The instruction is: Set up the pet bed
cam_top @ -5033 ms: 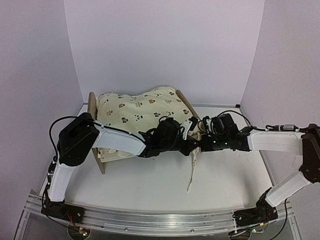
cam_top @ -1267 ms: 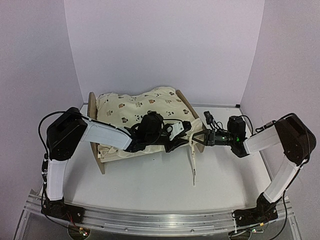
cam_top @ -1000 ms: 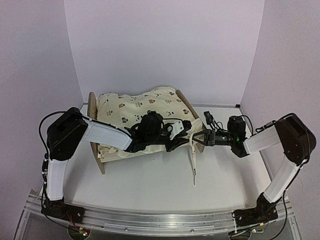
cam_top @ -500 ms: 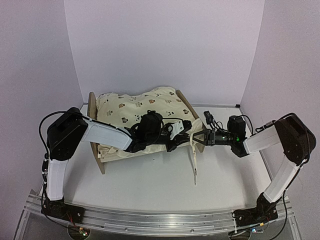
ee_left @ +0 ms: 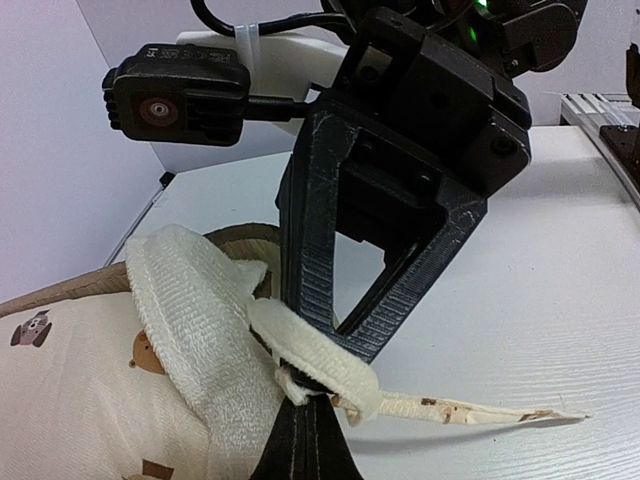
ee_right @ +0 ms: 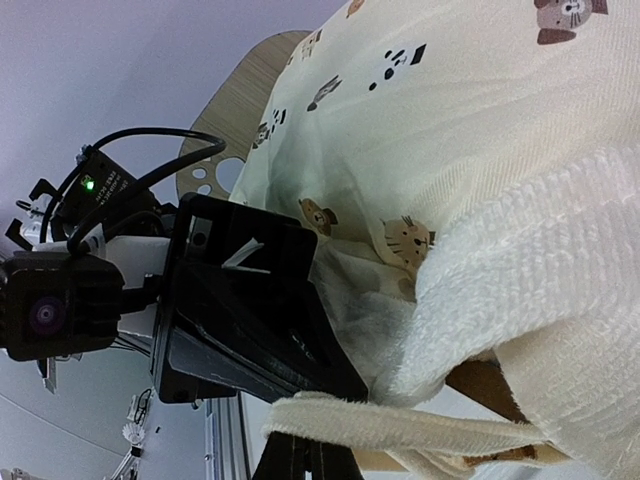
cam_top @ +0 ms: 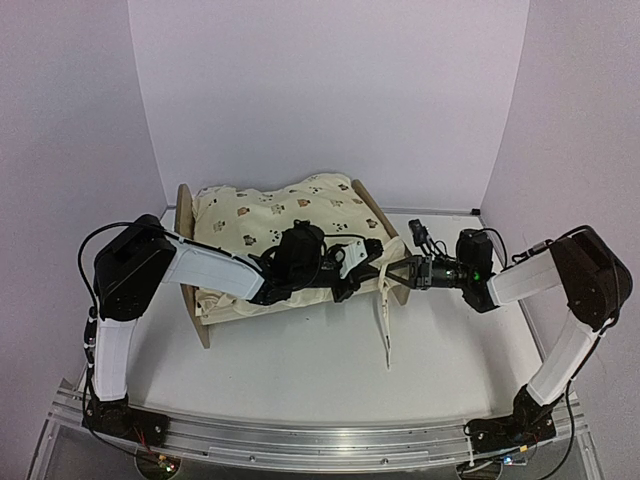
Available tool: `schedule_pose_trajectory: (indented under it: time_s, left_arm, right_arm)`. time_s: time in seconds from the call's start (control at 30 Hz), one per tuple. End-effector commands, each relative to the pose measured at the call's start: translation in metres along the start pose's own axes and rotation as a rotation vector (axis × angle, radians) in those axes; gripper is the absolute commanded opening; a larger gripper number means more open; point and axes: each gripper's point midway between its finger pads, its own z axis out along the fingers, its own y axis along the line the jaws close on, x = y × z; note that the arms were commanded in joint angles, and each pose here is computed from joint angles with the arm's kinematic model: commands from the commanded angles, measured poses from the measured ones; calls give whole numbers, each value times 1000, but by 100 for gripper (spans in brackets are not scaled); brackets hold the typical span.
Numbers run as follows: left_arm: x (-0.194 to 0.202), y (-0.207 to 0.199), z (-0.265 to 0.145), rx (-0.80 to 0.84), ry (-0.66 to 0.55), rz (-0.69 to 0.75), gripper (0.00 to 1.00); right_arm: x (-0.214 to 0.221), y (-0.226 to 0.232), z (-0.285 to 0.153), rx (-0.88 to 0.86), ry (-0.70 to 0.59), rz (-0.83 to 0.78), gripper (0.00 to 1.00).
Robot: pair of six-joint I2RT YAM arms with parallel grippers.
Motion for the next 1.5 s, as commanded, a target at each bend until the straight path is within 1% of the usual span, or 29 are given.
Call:
schedule_pose_trajectory:
  time_s: [0.0, 0.03, 0.1, 0.17, 0.23, 0.33, 0.47, 0.53, 0.6, 0.63, 0.73, 0.83, 1.0, 1.1, 1.23, 1.37, 1.47]
  left_arm:
    - [-25, 10, -2, -49, -66, 15, 0]
    - [-24, 11, -2, -51, -62, 6, 0]
    - [-22, 10, -2, -50, -57, -12, 0]
    - [-21, 9, -2, -46, -54, -28, 0]
    - [-17, 8, 0, -41, -49, -44, 0]
    - [-15, 6, 0, -32, -52, -62, 0]
    - [-17, 5, 1, -31, -59, -90, 0]
    - [-17, 5, 1, -31, -52, -107, 0]
    - [-16, 4, 3, -37, -26, -128, 0]
    - [-15, 4, 4, -39, -12, -135, 0]
    - [-14, -3, 7, -49, 10, -140, 0]
    - [-13, -6, 9, -54, 21, -146, 0]
    - [-16, -9, 12, -58, 22, -156, 0]
    - [-17, -8, 12, -68, 25, -162, 0]
    - [-18, -8, 13, -70, 26, -169, 0]
    - [-19, -8, 13, -71, 28, -170, 0]
    - [-20, -7, 13, -72, 31, -170, 0]
  right_arm:
    - [-14, 6, 2, -24, -15, -8, 6]
    - [-16, 1, 0, -6, -23, 11, 9]
    - [-19, -9, -6, 43, -37, 48, 22]
    - [-19, -16, -12, 111, -43, 67, 29]
    - [-9, -25, -17, 184, -19, 96, 33]
    - [-3, -22, -27, 237, -16, 90, 41]
    - [2, -17, -41, 318, -8, 91, 45]
    - [7, -11, -46, 326, 1, 100, 46]
    - [17, -5, -48, 315, 17, 108, 50]
    - [23, -4, -49, 312, 27, 113, 53]
    - [44, -4, -49, 325, 60, 119, 66]
    - [67, -4, -40, 344, 123, 89, 73]
    - [104, -9, -21, 401, 246, -14, 76]
    - [120, -19, -15, 442, 288, -67, 76]
    - [128, -37, -13, 492, 286, -78, 72]
    - [130, -46, -13, 520, 279, -88, 64]
    - [129, -43, -17, 524, 262, -108, 63]
